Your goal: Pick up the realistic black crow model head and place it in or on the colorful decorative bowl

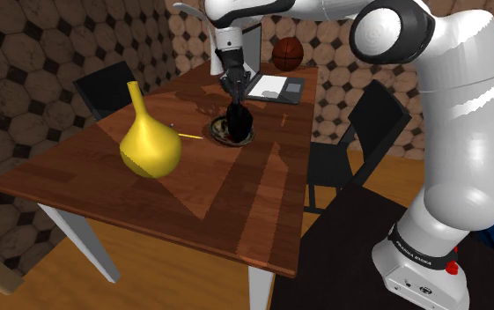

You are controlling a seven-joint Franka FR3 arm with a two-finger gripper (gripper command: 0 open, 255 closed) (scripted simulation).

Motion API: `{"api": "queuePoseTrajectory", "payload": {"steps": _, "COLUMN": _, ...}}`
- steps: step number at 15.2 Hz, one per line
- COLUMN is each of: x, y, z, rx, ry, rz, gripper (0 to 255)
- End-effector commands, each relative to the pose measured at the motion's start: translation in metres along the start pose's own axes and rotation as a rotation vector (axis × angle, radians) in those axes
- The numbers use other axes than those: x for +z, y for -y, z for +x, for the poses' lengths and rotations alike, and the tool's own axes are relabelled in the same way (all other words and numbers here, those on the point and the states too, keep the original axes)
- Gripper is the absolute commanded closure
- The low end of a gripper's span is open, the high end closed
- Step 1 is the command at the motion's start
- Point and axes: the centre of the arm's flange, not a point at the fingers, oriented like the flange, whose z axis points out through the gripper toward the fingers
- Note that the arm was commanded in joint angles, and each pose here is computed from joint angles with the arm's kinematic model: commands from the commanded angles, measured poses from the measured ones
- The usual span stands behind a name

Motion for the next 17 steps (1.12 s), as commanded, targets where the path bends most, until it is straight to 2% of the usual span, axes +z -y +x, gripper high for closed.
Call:
{"api": "queuePoseTrajectory", "payload": {"steps": 1, "x": 0.015, "y": 0.0, "z": 0.005, "rx": 0.0, "ry": 0.008, "rz": 0.0, "gripper": 255}}
{"api": "queuePoseTrajectory", "payload": {"steps": 9, "x": 0.054, "y": -0.001, "z": 0.014, "rx": 0.0, "ry": 0.008, "rz": 0.0, "gripper": 255}}
{"api": "queuePoseTrajectory", "payload": {"steps": 16, "x": 0.054, "y": -0.001, "z": 0.014, "rx": 0.0, "ry": 0.008, "rz": 0.0, "gripper": 255}}
{"api": "queuePoseTrajectory", "payload": {"steps": 17, "x": 0.054, "y": -0.006, "z": 0.022, "rx": 0.0, "ry": 0.008, "rz": 0.001, "gripper": 0}}
